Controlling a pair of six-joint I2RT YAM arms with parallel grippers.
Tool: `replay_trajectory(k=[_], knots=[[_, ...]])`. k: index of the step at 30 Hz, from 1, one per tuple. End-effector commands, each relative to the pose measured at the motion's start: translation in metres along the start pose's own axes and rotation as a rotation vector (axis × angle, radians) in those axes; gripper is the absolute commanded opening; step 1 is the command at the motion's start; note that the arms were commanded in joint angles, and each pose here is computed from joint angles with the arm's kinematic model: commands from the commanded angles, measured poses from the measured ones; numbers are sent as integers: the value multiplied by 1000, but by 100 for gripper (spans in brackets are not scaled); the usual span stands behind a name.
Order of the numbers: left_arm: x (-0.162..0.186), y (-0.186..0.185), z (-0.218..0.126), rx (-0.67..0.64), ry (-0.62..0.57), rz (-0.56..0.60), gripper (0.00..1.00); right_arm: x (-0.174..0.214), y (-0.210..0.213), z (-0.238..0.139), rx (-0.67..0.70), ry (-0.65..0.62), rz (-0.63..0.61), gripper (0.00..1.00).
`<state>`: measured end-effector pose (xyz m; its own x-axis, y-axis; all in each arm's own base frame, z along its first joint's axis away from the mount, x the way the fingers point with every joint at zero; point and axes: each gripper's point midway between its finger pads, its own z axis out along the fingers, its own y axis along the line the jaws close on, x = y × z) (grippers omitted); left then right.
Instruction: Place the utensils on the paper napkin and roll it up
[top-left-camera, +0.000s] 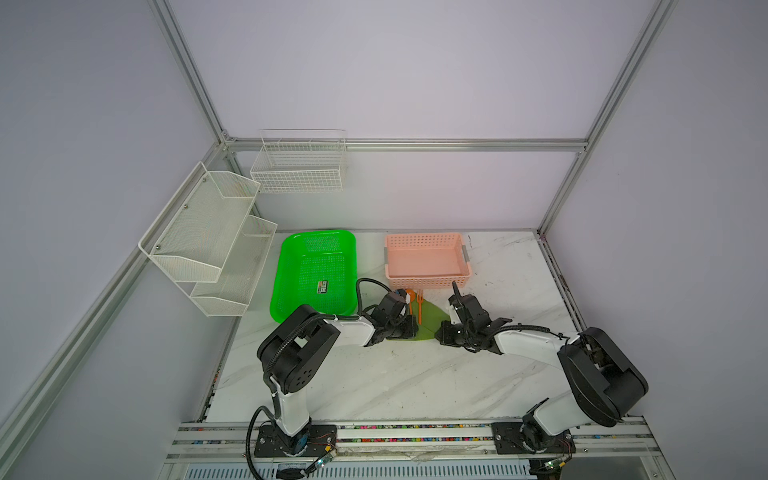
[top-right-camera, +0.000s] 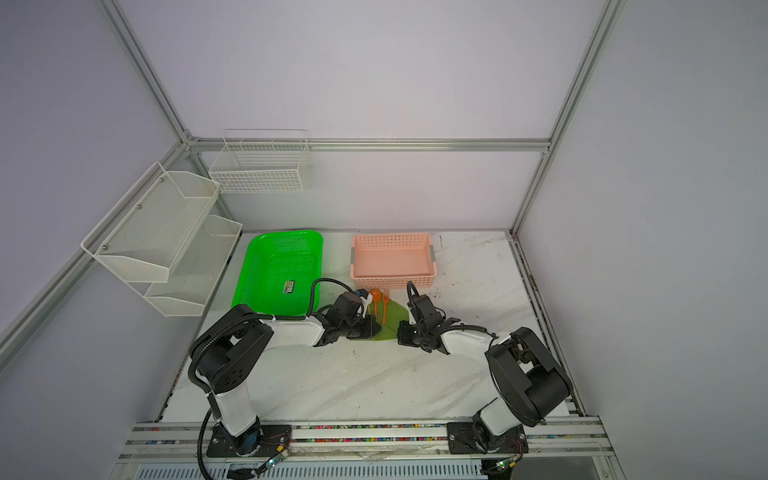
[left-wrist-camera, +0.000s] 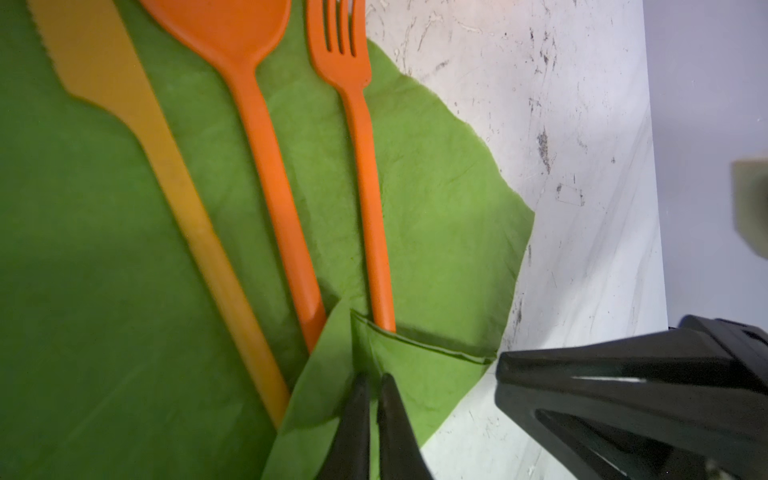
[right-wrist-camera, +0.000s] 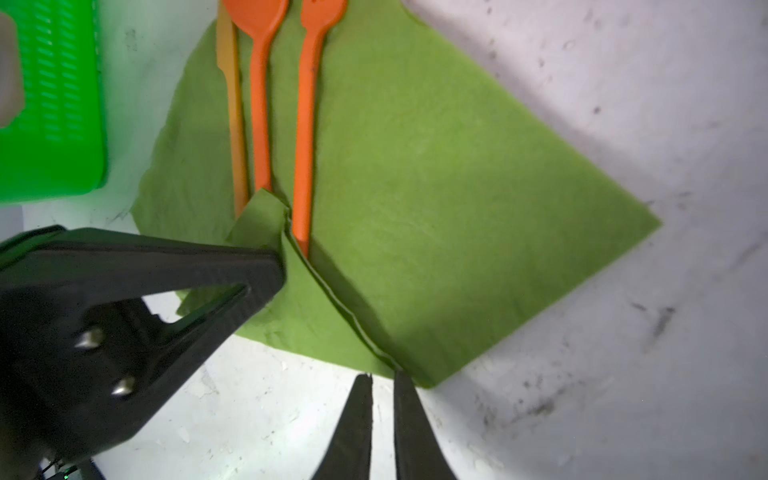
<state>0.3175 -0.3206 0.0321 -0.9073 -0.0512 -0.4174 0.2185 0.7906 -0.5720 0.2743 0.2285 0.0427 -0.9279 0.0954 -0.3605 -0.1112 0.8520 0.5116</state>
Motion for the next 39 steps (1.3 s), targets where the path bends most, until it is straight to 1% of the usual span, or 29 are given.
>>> replay_trajectory(k=[1,4,9,14,19,22,25,27,30,34,39], knots=[[5,8,-1,-11,11,5,10,-19,27,-16,-48,-54,-27,16],[1,4,-4,-4,3,6,10,-21,34,-11,-69,-48,-36,17],[-9,-8,-13,16,-21,13,10,-17,34,12,-92,-11,-28,18],[-16,-14,-18,22,-33,21,11,-9,27,30,-94,19,-19,18],[-22,-23,-22,44,-43,23,12,-2,16,37,-68,34,-13,17],[-29,-27,-29,33,-49,28,17,2,11,38,-50,41,-13,17],[-49,-32,-50,24,-101,34,25,4,8,37,-39,45,-15,17],[-65,-28,-65,5,-145,16,31,4,7,37,-37,45,-13,17],[-86,-19,-82,-24,-190,-13,44,5,7,37,-38,46,-9,17],[-99,-14,-79,-83,-167,11,46,5,8,38,-45,47,-4,17],[-103,-13,-63,-96,-125,3,46,3,10,35,-43,41,-8,17]])
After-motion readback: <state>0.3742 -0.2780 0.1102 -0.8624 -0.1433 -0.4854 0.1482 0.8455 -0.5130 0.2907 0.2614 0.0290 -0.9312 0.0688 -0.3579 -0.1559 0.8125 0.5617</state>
